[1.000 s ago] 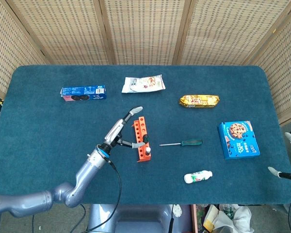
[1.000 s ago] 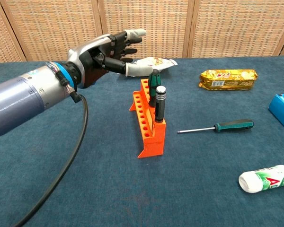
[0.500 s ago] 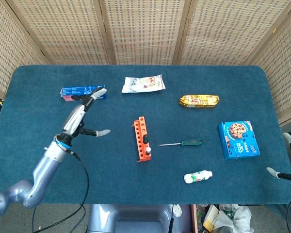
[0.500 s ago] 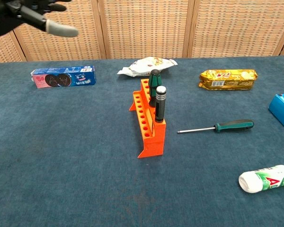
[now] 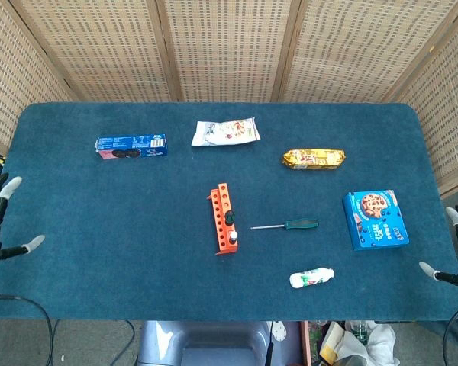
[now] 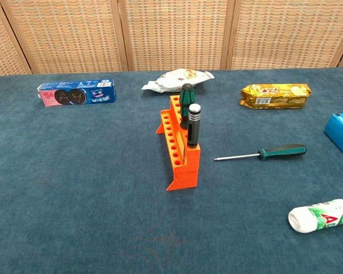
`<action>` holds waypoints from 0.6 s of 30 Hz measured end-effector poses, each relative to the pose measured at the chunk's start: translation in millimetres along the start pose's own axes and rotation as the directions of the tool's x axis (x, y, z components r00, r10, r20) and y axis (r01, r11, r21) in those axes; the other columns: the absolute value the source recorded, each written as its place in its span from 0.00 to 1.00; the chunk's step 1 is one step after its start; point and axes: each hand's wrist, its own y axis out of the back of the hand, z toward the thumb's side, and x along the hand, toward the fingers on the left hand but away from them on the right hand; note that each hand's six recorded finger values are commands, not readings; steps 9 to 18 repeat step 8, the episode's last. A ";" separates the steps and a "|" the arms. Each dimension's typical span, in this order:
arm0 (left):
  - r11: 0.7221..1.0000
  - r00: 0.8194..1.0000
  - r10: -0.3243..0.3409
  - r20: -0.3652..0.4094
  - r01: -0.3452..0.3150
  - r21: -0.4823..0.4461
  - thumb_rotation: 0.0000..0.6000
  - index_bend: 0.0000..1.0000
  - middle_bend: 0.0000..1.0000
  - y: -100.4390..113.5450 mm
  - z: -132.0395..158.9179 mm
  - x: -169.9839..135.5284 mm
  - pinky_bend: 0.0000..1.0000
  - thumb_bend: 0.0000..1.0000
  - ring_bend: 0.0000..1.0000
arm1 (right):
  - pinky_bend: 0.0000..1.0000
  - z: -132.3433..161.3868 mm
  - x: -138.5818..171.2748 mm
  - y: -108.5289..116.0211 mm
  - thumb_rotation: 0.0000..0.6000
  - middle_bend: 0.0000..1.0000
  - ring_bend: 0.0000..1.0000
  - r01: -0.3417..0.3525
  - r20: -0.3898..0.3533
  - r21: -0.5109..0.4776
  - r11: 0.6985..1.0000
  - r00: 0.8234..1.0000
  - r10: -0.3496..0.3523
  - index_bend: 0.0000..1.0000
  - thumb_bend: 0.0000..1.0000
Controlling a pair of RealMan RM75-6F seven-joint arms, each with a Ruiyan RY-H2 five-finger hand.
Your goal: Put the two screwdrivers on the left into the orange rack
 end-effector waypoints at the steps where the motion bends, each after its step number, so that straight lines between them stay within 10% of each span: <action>1: 1.000 1.000 -0.008 -0.012 0.008 0.012 1.00 0.00 0.00 -1.8 -6.0 -8.4 0.00 0.00 0.00 | 0.00 0.8 0.6 0.5 1.00 0.00 0.00 0.007 -0.003 0.005 1.000 1.000 -0.007 0.00 0.00; 18: 0.996 0.998 -0.067 -0.018 0.068 0.060 1.00 0.00 0.00 -9.3 -15.1 -29.6 0.00 0.00 0.00 | 0.00 5.6 5.8 2.8 1.00 0.00 0.00 0.035 -0.016 0.013 0.999 0.999 -0.035 0.00 0.00</action>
